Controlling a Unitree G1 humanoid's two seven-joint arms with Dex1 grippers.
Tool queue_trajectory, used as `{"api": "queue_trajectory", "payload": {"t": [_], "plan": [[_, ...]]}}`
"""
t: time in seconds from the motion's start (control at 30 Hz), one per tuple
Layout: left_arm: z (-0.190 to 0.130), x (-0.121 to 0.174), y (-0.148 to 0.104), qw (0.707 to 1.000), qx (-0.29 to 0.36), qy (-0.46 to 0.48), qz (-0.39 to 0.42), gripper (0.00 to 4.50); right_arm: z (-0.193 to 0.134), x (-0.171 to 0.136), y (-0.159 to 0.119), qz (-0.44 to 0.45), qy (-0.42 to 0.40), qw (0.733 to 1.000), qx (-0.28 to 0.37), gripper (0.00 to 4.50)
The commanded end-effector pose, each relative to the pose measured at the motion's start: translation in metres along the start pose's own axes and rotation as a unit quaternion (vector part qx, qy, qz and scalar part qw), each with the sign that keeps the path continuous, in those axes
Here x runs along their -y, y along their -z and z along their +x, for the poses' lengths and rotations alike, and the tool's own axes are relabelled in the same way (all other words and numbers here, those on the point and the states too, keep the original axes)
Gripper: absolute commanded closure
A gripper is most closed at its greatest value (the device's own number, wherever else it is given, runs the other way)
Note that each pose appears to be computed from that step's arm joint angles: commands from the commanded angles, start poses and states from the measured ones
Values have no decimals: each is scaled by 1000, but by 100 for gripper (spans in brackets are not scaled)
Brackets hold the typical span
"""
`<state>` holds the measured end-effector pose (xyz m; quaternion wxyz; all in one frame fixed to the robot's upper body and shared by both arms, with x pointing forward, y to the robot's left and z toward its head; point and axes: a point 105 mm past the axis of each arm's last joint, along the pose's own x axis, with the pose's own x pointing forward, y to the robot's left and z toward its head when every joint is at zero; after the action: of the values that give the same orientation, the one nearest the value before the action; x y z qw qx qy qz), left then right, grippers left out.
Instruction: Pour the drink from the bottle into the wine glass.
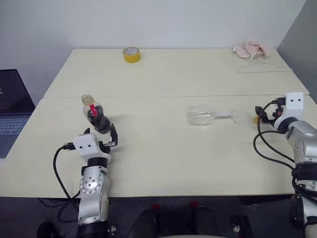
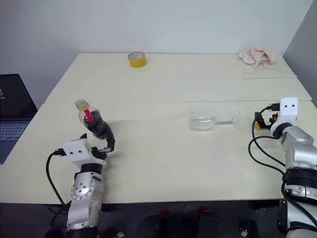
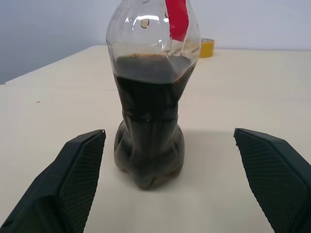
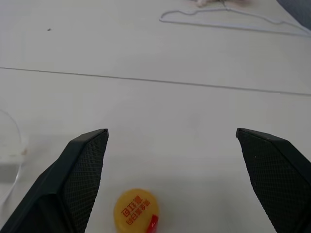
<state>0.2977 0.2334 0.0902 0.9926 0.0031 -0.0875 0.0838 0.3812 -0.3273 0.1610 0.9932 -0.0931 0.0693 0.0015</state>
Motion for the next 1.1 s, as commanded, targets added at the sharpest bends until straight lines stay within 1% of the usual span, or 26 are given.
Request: {"api": "queue_trajectory", "payload": {"t": [0.03, 0.07, 0.13, 0.17, 0.27, 0.37, 0.47, 0.53, 0.6, 0.7, 0.87, 1.0, 1.1], "plan": [[-12, 27, -12, 997, 14, 81, -6, 2, -14, -13, -48, -101, -78, 990, 52, 0], [-19, 46, -11, 990, 10, 141, 1, 2, -18, -23, -54, -143, -116, 982, 48, 0], [-35, 83, -4, 966, -11, 259, 9, 2, -25, -40, -60, -198, -173, 964, 32, 0], [-40, 94, -3, 957, -15, 290, 8, 2, -26, -47, -63, -210, -196, 957, 22, 0], [-43, 112, -4, 942, -22, 334, 1, 2, -30, -65, -71, -265, -245, 933, -5, 0], [-47, 128, -2, 927, -34, 375, 1, 2, -35, -86, -63, -336, -297, 893, -43, 0], [-50, 139, -2, 916, -43, 399, 2, 2, -31, -107, -56, -391, -324, 859, -59, 0], [-50, 143, -1, 912, -54, 408, -3, 2, -25, -113, -56, -415, -323, 848, -64, 0], [-50, 145, 1, 908, -62, 414, -2, 2, -20, -117, -57, -423, -320, 845, -66, 0], [-48, 151, -2, 896, -60, 440, 19, 2, -14, -127, -60, -438, -329, 834, -67, 0], [-37, 155, -20, 881, -37, 470, 46, 2, -3, -135, -60, -463, -332, 818, -85, 0], [-35, 155, -29, 870, -38, 488, 59, 2, 2, -137, -55, -485, -333, 802, -103, 0], [-35, 156, -35, 864, -39, 498, 63, 2, 7, -139, -54, -496, -333, 795, -105, 0]]}}
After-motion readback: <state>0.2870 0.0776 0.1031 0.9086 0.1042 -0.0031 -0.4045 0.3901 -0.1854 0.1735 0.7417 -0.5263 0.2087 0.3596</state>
